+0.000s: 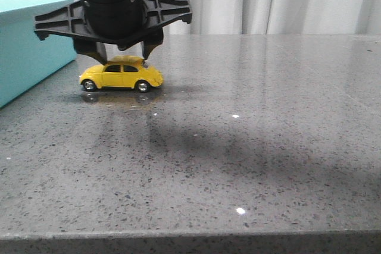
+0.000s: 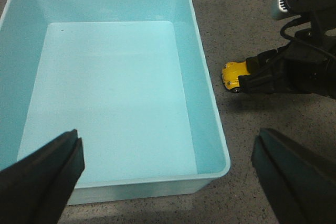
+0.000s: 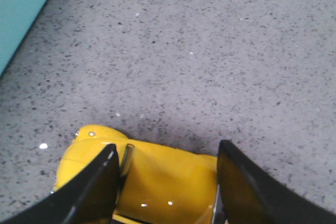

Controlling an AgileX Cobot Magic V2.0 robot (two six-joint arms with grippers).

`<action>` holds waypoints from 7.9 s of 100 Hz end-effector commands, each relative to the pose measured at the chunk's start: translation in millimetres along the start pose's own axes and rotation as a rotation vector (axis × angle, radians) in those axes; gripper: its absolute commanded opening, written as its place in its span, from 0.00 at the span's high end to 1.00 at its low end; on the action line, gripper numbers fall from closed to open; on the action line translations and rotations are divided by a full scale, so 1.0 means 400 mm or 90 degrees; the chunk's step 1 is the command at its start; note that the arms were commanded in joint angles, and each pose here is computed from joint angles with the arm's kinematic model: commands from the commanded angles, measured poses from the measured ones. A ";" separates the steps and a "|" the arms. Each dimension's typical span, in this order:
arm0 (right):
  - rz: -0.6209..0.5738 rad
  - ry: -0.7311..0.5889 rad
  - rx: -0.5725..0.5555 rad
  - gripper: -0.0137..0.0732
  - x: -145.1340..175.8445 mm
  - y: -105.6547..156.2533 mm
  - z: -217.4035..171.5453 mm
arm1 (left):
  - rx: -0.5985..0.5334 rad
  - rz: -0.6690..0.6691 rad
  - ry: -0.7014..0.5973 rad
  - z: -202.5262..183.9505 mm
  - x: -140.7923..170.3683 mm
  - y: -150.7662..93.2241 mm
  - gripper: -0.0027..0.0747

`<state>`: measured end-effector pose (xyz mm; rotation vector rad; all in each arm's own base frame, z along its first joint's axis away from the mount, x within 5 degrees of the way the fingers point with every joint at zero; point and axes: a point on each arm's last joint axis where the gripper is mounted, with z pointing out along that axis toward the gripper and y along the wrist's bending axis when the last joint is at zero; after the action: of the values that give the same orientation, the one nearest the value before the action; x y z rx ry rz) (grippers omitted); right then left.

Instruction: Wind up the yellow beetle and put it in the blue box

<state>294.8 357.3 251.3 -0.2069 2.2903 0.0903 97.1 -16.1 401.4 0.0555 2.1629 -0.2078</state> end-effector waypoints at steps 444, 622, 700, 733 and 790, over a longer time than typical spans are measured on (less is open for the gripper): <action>-0.087 -0.407 0.055 0.36 -0.060 -0.626 -0.623 | 0.005 0.054 -0.076 0.009 -0.060 -0.003 0.19; -0.087 -0.405 0.058 0.36 -0.060 -0.627 -0.623 | 0.305 0.673 0.329 0.709 -0.210 -0.193 0.24; -0.086 -0.405 0.059 0.36 -0.060 -0.628 -0.622 | 0.297 0.703 0.365 0.770 -0.179 -0.182 0.55; -0.086 -0.405 0.059 0.36 -0.060 -0.628 -0.622 | 0.334 0.658 0.313 0.748 -0.202 -0.207 0.68; -0.085 -0.404 0.060 0.36 -0.059 -0.628 -0.622 | 0.316 0.609 0.058 0.443 -0.429 -0.220 0.74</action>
<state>175.7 84.7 420.0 -0.2291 1.7164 -0.0004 353.8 -140.9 408.7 1.4699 1.9796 -0.1893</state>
